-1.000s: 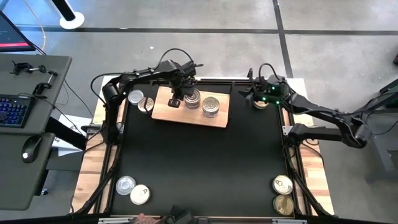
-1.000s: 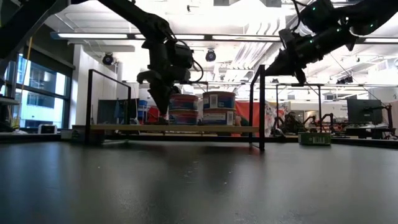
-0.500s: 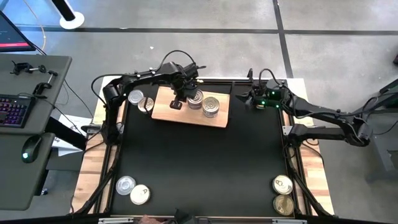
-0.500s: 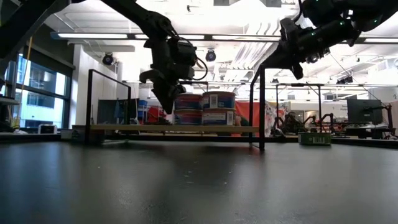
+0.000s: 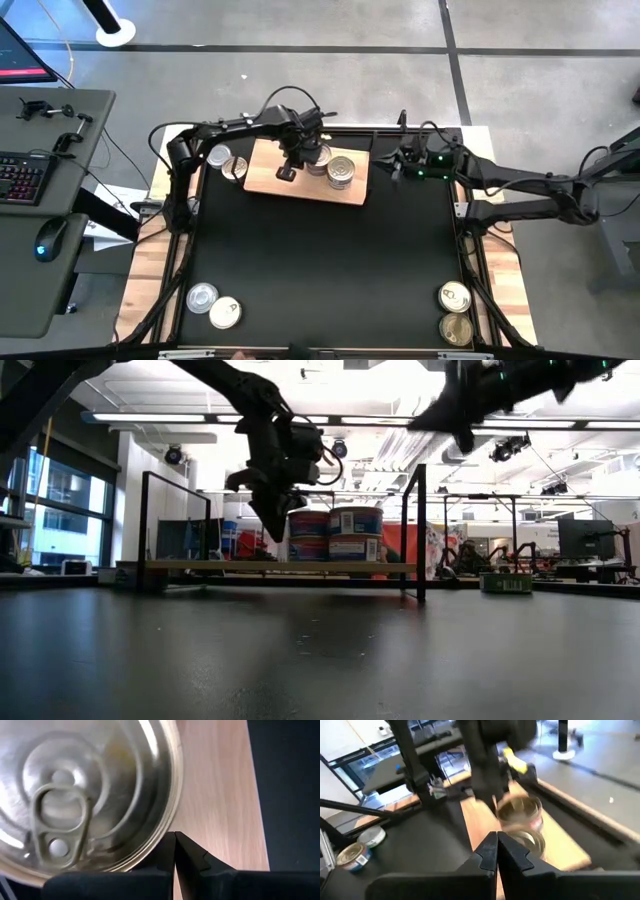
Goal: Stack canned seafood by type on shelf
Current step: Adjust the tuna cans on the shelf
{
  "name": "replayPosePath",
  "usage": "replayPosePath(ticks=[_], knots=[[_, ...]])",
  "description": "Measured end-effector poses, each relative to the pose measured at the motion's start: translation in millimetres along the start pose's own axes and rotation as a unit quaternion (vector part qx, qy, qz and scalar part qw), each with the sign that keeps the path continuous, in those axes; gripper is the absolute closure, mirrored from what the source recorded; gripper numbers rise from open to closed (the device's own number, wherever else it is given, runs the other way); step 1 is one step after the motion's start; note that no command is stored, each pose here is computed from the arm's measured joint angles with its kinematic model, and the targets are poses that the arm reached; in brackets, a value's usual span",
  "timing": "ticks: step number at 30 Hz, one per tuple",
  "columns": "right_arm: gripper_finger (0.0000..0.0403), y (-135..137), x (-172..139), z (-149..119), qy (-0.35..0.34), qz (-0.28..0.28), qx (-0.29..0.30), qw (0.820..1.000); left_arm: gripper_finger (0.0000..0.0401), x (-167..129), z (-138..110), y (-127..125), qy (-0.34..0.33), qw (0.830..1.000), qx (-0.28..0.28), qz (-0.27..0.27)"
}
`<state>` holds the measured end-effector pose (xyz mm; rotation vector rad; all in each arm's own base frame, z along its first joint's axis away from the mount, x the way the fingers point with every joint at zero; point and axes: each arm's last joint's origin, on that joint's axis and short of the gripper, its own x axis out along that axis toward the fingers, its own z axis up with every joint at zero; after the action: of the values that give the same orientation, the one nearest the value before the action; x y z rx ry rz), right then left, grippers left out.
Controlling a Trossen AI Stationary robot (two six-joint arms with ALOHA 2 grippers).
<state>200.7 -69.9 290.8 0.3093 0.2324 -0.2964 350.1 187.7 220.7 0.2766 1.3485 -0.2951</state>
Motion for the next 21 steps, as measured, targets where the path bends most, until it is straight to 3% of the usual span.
replayPosePath(ticks=[6, 12, 16, 21], knots=[[0.0403, 23, 10, 43, 0.039, -0.002, -0.033, 0.999, 0.0401, 0, -2, -2, 0.014, 1.0, -0.003, -0.006], [0.0403, 42, 53, 73, 0.133, 0.011, -0.08, 0.988, 0.0401, -19, -21, -4, 0.041, 0.997, -0.068, -0.024], [0.0403, 46, 89, 83, 0.201, 0.035, -0.102, 0.974, 0.0401, -48, -27, -14, -0.013, 0.992, -0.116, -0.05], [0.0403, 46, 130, 83, 0.31, 0.035, -0.123, 0.942, 0.0401, -105, -29, -39, -0.113, 0.987, -0.108, -0.032]])
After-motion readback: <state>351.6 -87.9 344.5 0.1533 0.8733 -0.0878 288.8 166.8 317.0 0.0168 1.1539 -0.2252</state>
